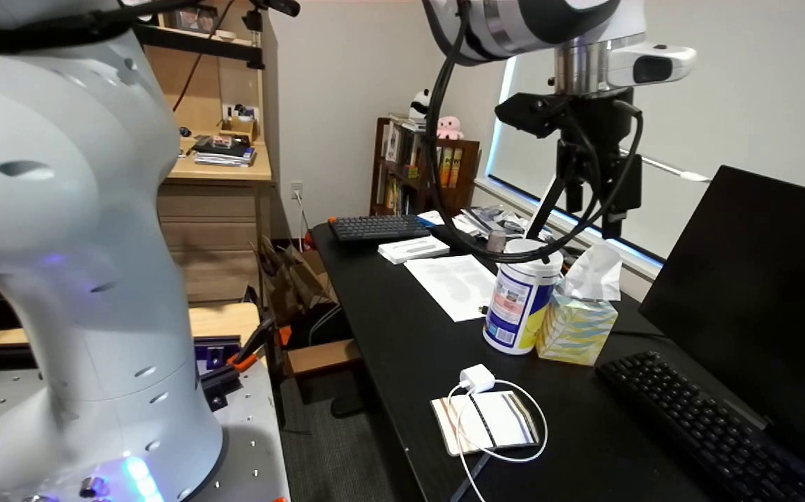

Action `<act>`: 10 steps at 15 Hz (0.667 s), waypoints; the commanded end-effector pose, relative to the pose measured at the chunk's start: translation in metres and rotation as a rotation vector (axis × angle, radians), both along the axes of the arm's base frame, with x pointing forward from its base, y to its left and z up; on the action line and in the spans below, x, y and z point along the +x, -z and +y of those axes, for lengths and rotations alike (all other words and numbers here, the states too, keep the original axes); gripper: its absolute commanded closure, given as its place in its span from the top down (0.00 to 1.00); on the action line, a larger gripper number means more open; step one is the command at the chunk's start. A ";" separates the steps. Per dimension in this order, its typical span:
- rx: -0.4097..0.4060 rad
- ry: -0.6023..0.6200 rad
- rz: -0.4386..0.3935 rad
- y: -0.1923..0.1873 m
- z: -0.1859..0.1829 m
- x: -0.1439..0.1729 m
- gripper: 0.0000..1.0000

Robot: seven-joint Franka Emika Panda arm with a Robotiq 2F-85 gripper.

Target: Move the black cable on the right side of the desk to the left

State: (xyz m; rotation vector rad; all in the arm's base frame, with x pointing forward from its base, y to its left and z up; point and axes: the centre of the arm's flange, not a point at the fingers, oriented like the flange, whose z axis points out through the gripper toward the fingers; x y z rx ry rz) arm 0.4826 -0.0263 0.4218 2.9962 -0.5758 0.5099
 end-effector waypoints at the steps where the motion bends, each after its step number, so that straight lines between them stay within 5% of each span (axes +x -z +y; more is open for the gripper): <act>1: 0.011 0.175 -0.010 0.004 -0.041 0.023 1.00; 10: 0.040 0.201 -0.009 0.004 -0.051 0.018 1.00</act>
